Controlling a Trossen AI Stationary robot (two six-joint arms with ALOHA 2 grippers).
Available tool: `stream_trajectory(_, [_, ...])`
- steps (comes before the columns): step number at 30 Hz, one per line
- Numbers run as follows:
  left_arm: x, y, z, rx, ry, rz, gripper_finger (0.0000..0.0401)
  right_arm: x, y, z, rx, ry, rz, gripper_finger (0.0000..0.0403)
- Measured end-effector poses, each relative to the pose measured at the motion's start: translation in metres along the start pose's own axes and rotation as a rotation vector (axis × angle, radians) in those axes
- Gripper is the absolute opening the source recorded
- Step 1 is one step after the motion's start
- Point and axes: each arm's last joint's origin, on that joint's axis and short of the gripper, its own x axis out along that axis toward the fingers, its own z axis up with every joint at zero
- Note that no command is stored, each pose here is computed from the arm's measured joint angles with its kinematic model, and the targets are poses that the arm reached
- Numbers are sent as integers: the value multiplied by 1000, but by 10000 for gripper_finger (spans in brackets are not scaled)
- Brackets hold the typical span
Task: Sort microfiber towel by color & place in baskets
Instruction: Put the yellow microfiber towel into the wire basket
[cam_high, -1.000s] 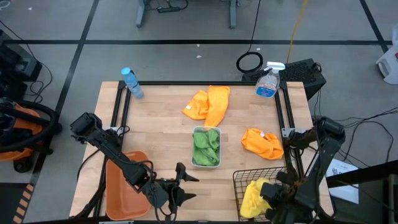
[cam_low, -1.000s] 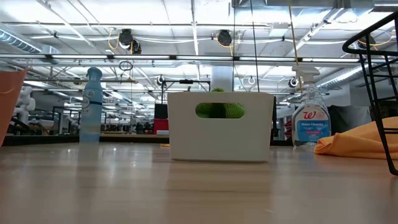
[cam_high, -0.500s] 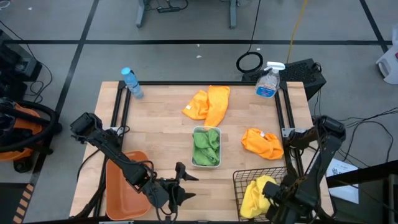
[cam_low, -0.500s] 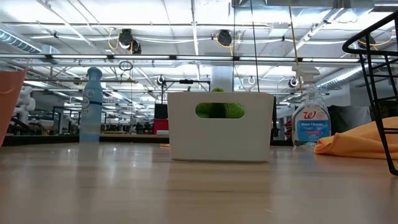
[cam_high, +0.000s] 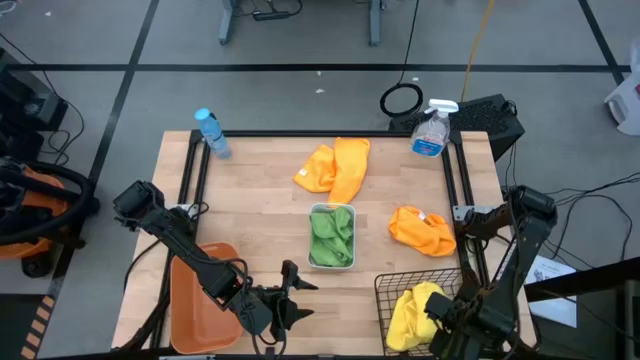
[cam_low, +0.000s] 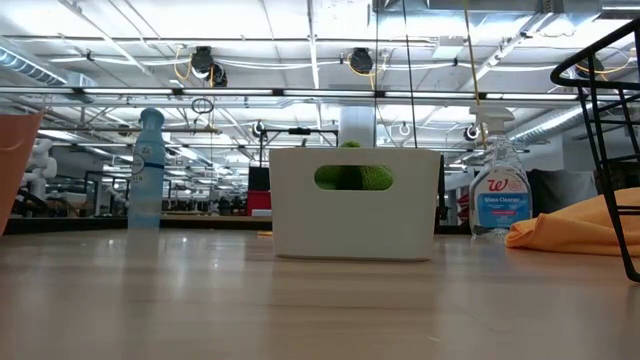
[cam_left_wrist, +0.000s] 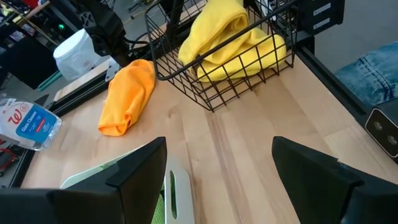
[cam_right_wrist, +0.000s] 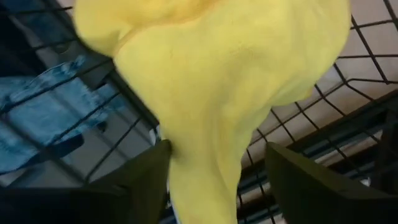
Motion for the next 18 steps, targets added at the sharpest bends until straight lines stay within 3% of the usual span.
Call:
stream_trajectory(6, [0,0,0,0,-1,0,297,25,13,8,-16,-11,-57,125])
stream_trajectory(10, [0,0,0,-1,-2,0,297,38,25,12,-64,19,-16,75])
stream_trajectory(14, [0,0,0,-4,-2,0,297,33,23,15,-48,44,-17,81])
stream_trajectory(18, [0,0,0,-4,-2,0,297,15,16,16,-41,43,31,128])
